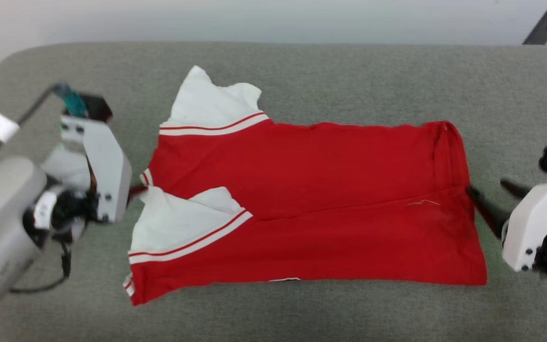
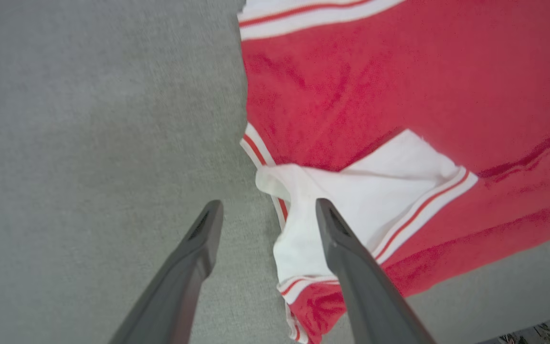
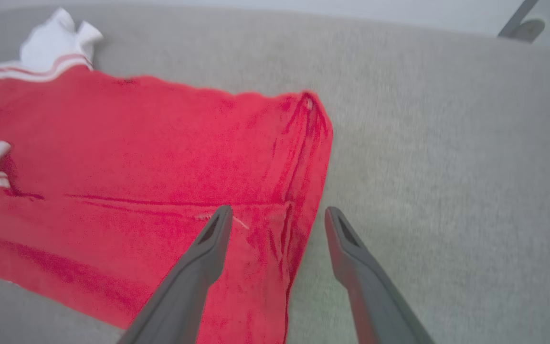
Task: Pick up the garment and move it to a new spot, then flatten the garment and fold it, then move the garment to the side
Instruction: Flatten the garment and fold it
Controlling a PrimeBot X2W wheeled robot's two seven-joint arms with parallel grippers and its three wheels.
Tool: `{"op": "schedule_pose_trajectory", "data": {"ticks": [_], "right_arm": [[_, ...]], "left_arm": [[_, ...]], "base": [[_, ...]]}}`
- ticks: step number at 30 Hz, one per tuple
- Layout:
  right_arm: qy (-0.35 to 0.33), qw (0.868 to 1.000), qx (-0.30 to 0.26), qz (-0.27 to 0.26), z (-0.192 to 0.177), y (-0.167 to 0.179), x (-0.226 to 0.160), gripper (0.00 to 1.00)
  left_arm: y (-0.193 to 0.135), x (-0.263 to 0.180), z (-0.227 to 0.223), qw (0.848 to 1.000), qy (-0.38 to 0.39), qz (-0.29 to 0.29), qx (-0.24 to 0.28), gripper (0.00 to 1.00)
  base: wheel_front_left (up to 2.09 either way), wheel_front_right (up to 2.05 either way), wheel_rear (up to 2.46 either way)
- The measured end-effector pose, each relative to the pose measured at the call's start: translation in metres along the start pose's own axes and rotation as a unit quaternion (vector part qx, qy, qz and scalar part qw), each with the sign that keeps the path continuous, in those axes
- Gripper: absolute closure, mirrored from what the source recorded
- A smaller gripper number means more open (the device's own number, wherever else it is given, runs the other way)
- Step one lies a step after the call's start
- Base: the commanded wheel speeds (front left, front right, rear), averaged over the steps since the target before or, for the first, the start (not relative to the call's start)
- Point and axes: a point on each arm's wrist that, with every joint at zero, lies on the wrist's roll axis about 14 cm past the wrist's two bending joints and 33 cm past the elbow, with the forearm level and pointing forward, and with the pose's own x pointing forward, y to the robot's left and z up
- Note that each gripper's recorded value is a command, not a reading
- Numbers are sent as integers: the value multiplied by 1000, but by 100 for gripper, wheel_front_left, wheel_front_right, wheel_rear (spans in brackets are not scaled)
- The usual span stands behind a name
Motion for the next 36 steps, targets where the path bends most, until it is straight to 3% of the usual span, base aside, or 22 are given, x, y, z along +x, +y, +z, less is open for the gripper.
{"op": "schedule_pose_trajectory", "data": {"ticks": [3,8,14,26,36], "right_arm": [[-82,997,-1,-5,30,1,-4,0],[-206,978,-18,-15,69,3,-14,0],[-269,962,-24,-37,76,-6,-18,0],[-218,973,11,-75,32,-38,3,0],[-169,981,27,-92,3,-54,19,0]], "left_arm": [[-1,0,36,998,-60,0,11,0],[-4,8,92,988,-150,-6,35,0],[-4,31,148,973,-223,-4,62,0],[0,105,169,987,-153,-6,47,0],[-1,166,146,999,-39,-7,32,0]], "base": [[0,0,0],[0,0,0],[0,0,0],[0,0,0],[0,0,0]]}}
